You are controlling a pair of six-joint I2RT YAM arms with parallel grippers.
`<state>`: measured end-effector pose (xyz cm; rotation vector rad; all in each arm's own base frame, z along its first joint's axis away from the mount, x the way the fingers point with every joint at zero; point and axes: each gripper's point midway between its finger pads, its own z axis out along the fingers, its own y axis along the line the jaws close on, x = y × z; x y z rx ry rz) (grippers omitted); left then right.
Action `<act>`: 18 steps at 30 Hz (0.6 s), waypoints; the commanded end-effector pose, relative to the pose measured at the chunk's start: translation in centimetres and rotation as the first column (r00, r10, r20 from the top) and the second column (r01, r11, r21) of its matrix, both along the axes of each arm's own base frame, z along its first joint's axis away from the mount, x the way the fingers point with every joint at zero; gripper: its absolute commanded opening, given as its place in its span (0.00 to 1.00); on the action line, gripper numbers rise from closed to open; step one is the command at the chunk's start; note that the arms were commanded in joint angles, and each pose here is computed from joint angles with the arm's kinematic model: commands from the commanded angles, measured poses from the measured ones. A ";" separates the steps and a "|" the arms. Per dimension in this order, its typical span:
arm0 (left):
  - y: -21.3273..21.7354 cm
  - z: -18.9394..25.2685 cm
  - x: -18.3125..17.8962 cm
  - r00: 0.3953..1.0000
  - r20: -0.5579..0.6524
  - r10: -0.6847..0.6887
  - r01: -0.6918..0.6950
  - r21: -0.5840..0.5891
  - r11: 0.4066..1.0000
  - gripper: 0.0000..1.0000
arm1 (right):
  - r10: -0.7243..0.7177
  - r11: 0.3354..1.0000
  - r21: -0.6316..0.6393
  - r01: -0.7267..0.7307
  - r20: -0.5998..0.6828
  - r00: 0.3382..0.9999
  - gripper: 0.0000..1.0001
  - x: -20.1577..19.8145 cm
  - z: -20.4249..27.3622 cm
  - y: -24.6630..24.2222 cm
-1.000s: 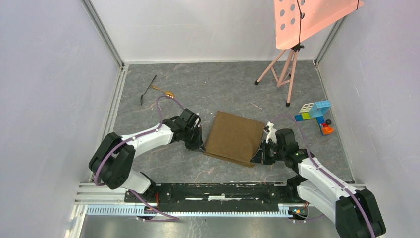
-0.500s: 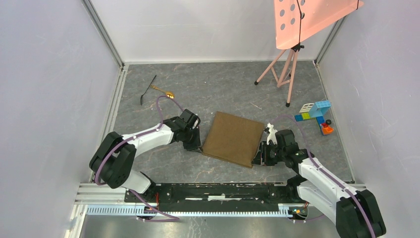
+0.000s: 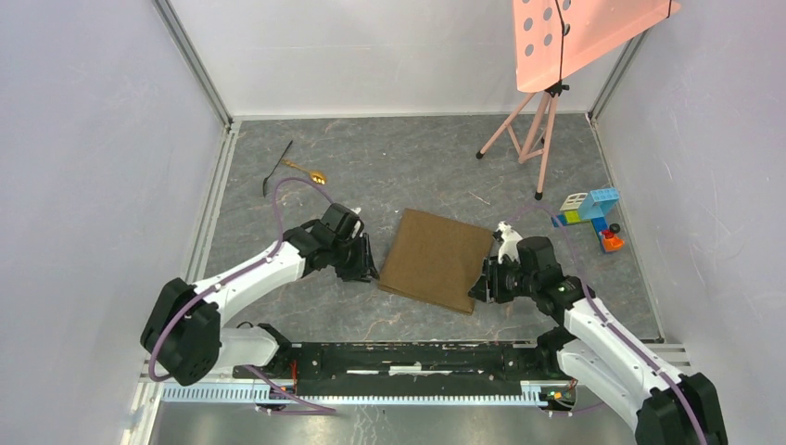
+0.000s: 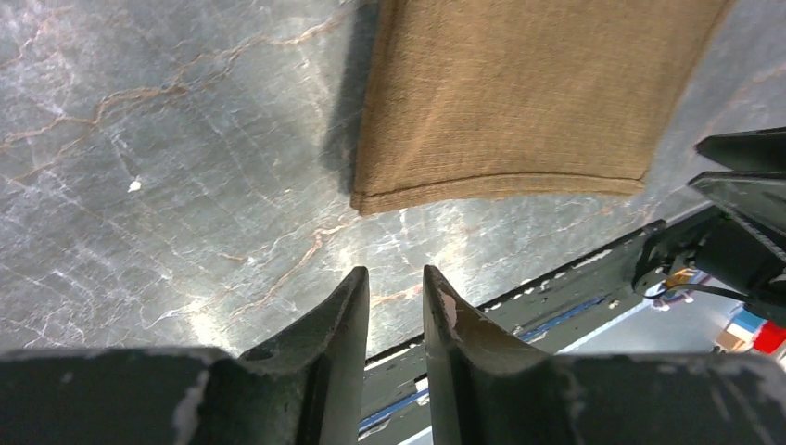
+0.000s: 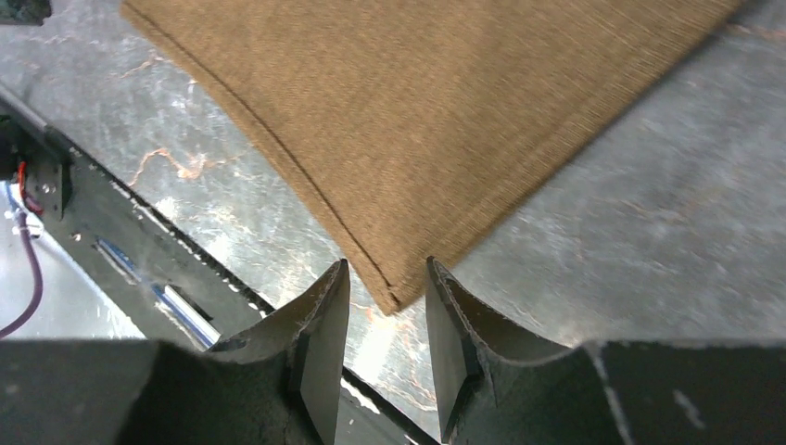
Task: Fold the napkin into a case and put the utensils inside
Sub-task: Smooth out the square-folded napkin at the center of the board.
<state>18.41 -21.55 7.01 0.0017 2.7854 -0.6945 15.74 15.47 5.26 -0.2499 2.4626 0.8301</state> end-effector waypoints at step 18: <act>-6.1 -4.7 -0.4 0.990 -0.130 -0.052 0.031 -0.159 0.987 0.22 | -0.092 0.925 -0.376 0.052 -0.087 0.992 0.31 -0.1 -6.4 -3.8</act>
